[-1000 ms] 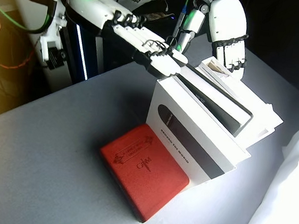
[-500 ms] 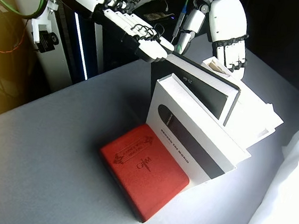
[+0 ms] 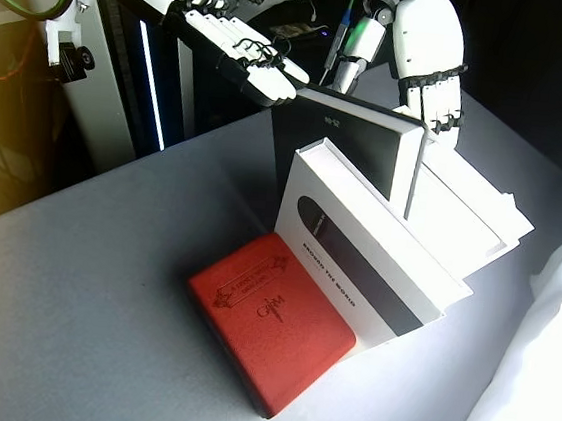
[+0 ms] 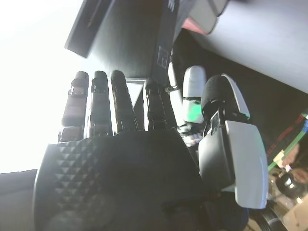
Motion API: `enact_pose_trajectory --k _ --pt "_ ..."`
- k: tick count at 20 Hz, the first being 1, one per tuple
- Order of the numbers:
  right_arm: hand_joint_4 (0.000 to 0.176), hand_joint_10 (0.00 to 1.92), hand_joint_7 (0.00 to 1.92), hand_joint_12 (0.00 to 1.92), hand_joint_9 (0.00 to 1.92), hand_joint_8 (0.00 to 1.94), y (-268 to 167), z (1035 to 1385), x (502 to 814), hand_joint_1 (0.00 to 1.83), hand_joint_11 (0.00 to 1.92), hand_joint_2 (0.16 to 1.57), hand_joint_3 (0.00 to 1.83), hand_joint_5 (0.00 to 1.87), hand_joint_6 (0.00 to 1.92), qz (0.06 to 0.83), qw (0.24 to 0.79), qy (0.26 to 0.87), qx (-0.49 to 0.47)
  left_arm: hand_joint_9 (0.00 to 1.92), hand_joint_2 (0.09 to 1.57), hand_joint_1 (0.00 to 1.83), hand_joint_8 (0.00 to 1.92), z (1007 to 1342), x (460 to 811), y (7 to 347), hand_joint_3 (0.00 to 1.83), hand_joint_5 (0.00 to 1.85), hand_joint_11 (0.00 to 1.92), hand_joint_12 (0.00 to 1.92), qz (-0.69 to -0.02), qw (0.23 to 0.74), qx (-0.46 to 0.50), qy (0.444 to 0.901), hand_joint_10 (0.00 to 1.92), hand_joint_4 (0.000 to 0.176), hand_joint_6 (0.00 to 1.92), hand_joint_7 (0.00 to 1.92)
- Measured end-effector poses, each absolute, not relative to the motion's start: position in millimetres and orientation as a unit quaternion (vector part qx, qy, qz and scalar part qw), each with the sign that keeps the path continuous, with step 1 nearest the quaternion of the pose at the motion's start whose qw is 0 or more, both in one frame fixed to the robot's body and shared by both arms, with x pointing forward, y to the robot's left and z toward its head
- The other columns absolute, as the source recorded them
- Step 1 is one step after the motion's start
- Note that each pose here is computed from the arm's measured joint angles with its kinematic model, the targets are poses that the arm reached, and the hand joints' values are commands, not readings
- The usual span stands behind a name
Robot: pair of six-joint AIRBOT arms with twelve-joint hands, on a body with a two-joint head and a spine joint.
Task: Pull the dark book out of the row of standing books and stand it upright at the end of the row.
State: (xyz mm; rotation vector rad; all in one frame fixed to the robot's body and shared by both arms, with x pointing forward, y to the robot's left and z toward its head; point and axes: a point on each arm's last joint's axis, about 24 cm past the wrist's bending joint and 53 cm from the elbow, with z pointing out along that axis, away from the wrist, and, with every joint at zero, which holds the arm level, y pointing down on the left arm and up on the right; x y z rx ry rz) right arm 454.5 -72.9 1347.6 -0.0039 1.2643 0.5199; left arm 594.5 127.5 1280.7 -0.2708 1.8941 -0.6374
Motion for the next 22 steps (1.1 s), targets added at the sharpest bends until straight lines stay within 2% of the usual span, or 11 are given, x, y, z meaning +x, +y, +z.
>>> enact_pose_trajectory --k 2,6,10,15,22 --pt "0.0 0.0 0.0 0.0 0.0 0.0 -72 1345 453 0.0 0.0 1.28 0.02 0.0 0.0 0.24 0.773 0.587 -0.006 0.0 1.07 0.0 0.0 1281 594 128 0.0 0.03 0.0 0.14 -0.267 0.533 -0.114 0.795 0.0 0.0 0.0 0.0" --pt "0.0 0.0 0.0 0.0 0.0 0.0 -71 1330 454 0.0 0.0 1.28 0.02 0.0 0.0 0.23 0.763 0.603 -0.016 0.0 1.1 0.0 0.0 1282 595 128 0.01 0.02 0.0 0.13 -0.266 0.536 -0.112 0.793 0.0 0.0 0.0 0.0" --pt "0.0 0.0 0.0 0.0 0.0 0.0 -65 1291 457 0.0 0.0 1.27 0.01 0.0 0.0 0.219 0.719 0.659 -0.032 0.0 1.09 0.0 0.0 1282 595 128 0.0 0.04 0.0 0.1 -0.266 0.536 -0.113 0.793 0.0 0.0 0.01 0.01" --pt "0.0 0.0 0.0 0.0 0.0 0.0 -66 1294 456 0.0 0.0 1.27 0.01 0.0 0.0 0.216 0.726 0.652 -0.033 0.0 1.09 0.0 0.0 1281 595 128 0.0 0.03 0.01 0.09 -0.267 0.534 -0.113 0.794 0.0 0.0 0.0 0.0" --pt "0.0 0.0 0.0 0.0 0.0 0.0 -60 1269 452 0.0 0.0 1.28 0.01 0.0 0.0 0.211 0.701 0.679 -0.055 0.0 1.09 0.0 0.0 1281 594 127 0.0 0.02 0.0 0.09 -0.268 0.533 -0.114 0.795 0.0 0.0 0.0 0.0"
